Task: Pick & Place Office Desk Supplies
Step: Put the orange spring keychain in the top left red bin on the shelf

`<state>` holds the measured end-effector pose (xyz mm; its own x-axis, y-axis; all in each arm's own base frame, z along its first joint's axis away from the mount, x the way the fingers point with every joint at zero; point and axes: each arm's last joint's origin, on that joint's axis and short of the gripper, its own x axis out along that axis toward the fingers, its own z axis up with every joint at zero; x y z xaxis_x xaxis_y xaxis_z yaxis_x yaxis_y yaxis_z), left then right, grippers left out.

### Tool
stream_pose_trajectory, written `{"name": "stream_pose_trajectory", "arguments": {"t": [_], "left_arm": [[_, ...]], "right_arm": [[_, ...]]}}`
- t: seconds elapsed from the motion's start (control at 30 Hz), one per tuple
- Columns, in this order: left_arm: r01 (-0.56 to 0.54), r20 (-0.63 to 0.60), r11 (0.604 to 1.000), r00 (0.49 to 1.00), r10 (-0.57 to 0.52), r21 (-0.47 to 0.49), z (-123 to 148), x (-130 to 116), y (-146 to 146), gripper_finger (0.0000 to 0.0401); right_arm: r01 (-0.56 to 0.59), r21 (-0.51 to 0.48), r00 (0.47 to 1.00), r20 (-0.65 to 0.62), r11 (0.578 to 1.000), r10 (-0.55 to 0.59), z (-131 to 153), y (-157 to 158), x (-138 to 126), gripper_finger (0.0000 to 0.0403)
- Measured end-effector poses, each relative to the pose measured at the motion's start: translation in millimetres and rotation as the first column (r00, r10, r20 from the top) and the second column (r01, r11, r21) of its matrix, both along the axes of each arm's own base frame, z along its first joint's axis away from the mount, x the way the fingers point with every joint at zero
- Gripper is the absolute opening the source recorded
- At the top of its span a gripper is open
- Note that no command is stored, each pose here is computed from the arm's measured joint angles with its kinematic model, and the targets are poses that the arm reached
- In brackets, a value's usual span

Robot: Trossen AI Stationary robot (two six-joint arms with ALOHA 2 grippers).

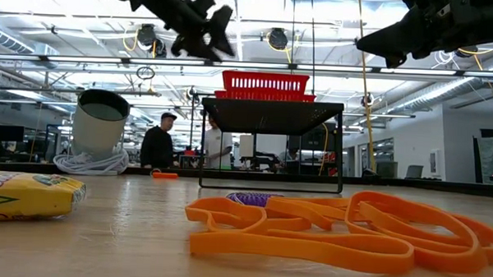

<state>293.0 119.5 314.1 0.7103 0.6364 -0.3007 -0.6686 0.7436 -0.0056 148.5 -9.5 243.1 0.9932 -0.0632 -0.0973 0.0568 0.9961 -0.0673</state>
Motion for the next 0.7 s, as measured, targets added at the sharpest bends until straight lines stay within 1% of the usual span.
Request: {"name": "stream_pose_trajectory", "arguments": {"t": [0.07,0.13,0.2,0.27,0.3,0.33,0.4,0.5,0.57,0.63,0.7], "left_arm": [[-0.098,-0.075,0.993,0.993,0.093,-0.068,-10,-6,0,0.0225],[-0.226,-0.181,0.966,0.962,0.202,-0.123,-23,-15,2,0.0225],[-0.354,-0.285,0.924,0.909,0.304,-0.146,-37,-23,3,0.0225],[-0.461,-0.369,0.875,0.846,0.384,-0.147,-50,-31,4,0.0225],[-0.497,-0.393,0.855,0.823,0.411,-0.147,-55,-34,4,0.0225],[-0.523,-0.396,0.837,0.811,0.431,-0.159,-60,-36,6,0.0225],[-0.544,-0.406,0.815,0.803,0.437,-0.197,-72,-38,9,0.0225],[-0.523,-0.396,0.799,0.829,0.395,-0.297,-91,-37,17,0.0225],[-0.509,-0.386,0.789,0.843,0.375,-0.345,-102,-36,23,0.0225],[-0.508,-0.381,0.778,0.847,0.371,-0.371,-113,-35,30,0.0225],[-0.521,-0.394,0.767,0.838,0.376,-0.376,-122,-33,36,0.0225]], "right_arm": [[0.000,0.002,1.000,0.000,1.000,0.000,0,0,0,0.0050],[0.000,0.002,1.000,0.000,1.000,0.000,0,0,0,0.0050],[0.000,0.003,1.000,0.000,1.000,0.000,0,0,0,0.0050],[0.000,0.002,1.000,0.000,1.000,0.000,0,0,0,0.0050],[0.000,0.002,1.000,0.001,1.000,0.000,0,0,0,0.0050],[0.000,0.001,1.000,0.001,1.000,0.000,0,0,0,0.0050],[0.003,0.002,1.000,0.001,1.000,-0.003,0,0,0,0.0050],[0.003,0.002,1.000,0.002,1.000,-0.003,0,0,0,0.0050],[0.003,0.002,1.000,0.004,1.000,-0.003,0,0,0,0.0050],[0.003,0.002,1.000,0.004,1.000,-0.003,0,0,0,0.0050],[0.003,0.002,1.000,0.005,1.000,-0.003,0,0,0,0.0050]]}}
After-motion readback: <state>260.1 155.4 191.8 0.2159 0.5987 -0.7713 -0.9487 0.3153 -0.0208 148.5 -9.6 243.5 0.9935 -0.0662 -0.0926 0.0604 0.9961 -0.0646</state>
